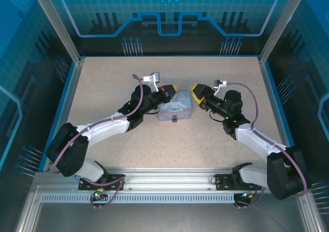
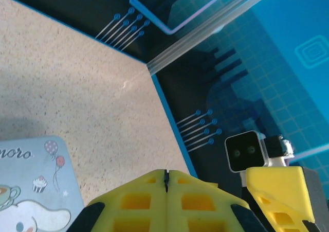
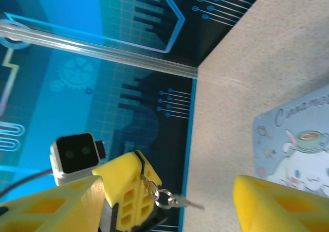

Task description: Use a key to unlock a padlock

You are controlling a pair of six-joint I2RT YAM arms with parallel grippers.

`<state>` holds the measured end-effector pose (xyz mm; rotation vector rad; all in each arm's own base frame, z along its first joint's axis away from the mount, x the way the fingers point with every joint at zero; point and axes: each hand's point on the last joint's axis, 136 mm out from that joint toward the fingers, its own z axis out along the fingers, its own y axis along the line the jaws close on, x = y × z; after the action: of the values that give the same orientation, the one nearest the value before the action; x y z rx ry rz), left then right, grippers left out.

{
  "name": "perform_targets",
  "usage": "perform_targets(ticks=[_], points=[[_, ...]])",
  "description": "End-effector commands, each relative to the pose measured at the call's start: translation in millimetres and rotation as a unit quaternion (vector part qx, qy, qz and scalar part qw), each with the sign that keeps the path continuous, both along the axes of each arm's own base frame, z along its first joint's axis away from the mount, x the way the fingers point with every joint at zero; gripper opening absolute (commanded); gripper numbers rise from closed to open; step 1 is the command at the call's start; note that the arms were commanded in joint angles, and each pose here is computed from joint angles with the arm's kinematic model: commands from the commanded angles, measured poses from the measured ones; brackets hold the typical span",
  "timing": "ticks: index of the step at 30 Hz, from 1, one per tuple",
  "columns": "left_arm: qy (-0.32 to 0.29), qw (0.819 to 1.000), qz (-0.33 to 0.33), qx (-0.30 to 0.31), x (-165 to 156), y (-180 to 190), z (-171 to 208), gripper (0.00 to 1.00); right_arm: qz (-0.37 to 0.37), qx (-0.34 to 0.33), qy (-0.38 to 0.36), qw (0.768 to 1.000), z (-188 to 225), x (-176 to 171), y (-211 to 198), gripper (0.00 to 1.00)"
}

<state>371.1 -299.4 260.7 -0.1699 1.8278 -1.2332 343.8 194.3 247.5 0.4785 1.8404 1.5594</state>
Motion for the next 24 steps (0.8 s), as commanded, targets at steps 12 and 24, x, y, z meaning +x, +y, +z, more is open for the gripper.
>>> perform_targets(ticks=[12,24], points=[[-0.068,0.987,0.056,-0.138,10.9,13.2,47.4,0.0,0.026,0.084,-0.061,0.994,55.3,13.8,39.1,0.48],[-0.055,0.987,0.061,-0.141,11.5,14.2,41.4,0.0,0.061,0.087,-0.065,0.992,48.3,19.2,62.4,0.35]])
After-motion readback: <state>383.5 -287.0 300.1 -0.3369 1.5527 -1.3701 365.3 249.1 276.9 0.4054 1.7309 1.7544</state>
